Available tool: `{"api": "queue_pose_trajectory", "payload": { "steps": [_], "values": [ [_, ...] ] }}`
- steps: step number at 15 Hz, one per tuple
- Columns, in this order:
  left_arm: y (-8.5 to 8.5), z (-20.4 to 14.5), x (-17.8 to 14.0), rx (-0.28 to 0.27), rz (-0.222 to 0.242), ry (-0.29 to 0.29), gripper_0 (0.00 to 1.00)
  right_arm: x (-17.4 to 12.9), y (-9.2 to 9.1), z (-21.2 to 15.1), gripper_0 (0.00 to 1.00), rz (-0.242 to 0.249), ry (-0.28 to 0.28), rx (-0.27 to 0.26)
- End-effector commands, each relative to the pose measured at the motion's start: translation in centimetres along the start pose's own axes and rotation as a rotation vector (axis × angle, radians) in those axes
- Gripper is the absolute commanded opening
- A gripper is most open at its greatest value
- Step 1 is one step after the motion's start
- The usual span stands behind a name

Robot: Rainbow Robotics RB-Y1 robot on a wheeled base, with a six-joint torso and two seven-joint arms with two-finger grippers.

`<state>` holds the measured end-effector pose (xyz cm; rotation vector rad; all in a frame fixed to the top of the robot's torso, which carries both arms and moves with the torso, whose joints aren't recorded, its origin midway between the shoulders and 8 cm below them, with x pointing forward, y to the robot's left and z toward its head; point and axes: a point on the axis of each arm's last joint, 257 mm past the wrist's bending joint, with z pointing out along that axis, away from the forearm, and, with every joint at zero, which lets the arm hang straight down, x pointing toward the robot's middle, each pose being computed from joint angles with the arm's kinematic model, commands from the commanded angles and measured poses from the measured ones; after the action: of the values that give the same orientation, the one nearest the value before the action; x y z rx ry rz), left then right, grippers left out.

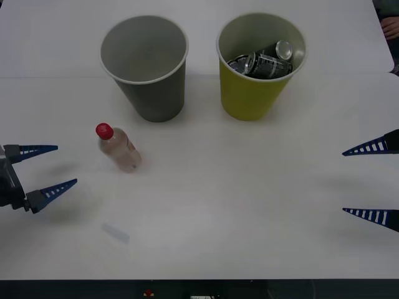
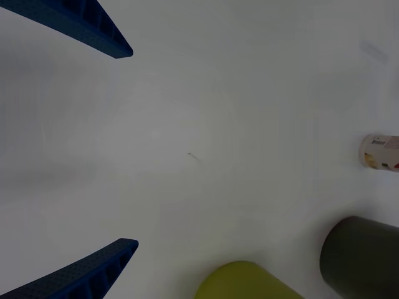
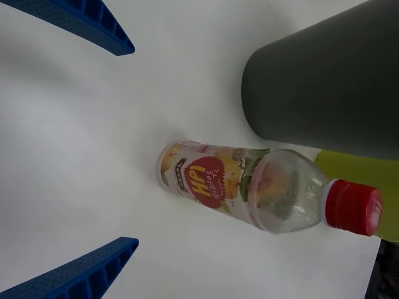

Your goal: Put the can into the green bin and the plastic bottle into the gray bin

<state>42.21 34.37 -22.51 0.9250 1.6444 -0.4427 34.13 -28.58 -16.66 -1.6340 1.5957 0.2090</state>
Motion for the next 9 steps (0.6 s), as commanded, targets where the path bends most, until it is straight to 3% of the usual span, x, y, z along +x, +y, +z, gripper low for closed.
{"api": "queue_pose_trajectory", "payload": {
  "steps": [1, 9],
  "values": [
    [-0.4, 0.9, -0.3, 0.027, -0.012, -0.054, 1.00, 0.0, 0.0, 0.0, 1.00, 0.000, 0.000, 0.000],
    [-2.8, 5.2, -1.2, 0.061, 0.001, -0.168, 1.00, 0.0, 0.0, 0.0, 1.00, 0.000, 0.000, 0.000]
  ]
}}
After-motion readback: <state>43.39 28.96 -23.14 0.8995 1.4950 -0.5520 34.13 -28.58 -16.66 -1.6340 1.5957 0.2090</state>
